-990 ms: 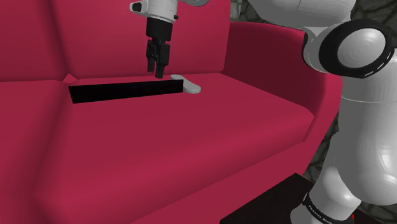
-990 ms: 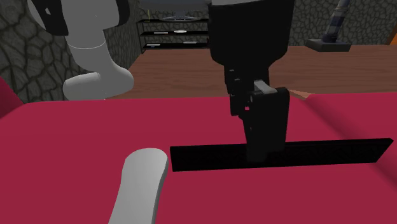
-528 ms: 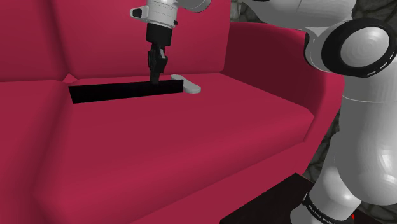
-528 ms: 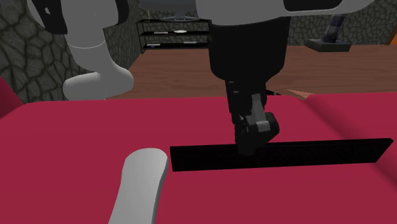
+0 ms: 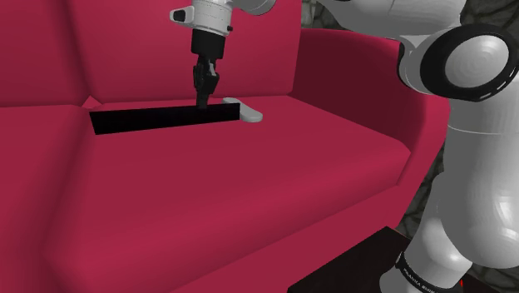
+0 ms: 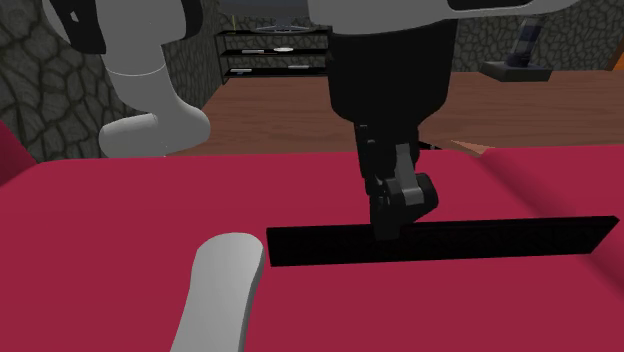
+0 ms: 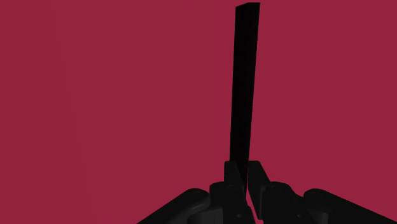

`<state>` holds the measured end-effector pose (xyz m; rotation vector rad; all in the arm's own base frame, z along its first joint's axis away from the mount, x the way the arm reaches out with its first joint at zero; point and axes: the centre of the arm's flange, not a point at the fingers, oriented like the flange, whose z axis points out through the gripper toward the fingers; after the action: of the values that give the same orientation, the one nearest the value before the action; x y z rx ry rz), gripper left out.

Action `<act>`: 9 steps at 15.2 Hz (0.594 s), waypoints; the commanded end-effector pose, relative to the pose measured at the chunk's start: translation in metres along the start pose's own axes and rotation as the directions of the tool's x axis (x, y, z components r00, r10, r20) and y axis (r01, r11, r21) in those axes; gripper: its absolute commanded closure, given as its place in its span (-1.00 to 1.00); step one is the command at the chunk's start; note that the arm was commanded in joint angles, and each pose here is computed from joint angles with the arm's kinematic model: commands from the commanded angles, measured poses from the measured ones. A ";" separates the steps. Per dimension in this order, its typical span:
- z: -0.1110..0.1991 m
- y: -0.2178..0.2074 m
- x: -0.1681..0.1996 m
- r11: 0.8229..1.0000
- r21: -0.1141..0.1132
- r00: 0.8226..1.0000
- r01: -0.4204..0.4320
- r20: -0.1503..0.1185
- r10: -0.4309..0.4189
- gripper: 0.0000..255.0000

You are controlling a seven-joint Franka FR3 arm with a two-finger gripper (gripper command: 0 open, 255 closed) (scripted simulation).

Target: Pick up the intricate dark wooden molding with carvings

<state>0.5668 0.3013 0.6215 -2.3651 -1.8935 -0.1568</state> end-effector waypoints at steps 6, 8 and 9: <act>-0.034 -0.001 0.005 1.000 0.000 1.000 0.000 0.000 0.000 1.00; -0.044 -0.001 0.007 1.000 0.000 1.000 0.000 0.000 0.000 1.00; -0.049 -0.001 0.008 1.000 0.000 1.000 0.000 0.000 0.000 1.00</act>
<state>0.5668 0.3018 0.6651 -2.3649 -1.8938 -0.1565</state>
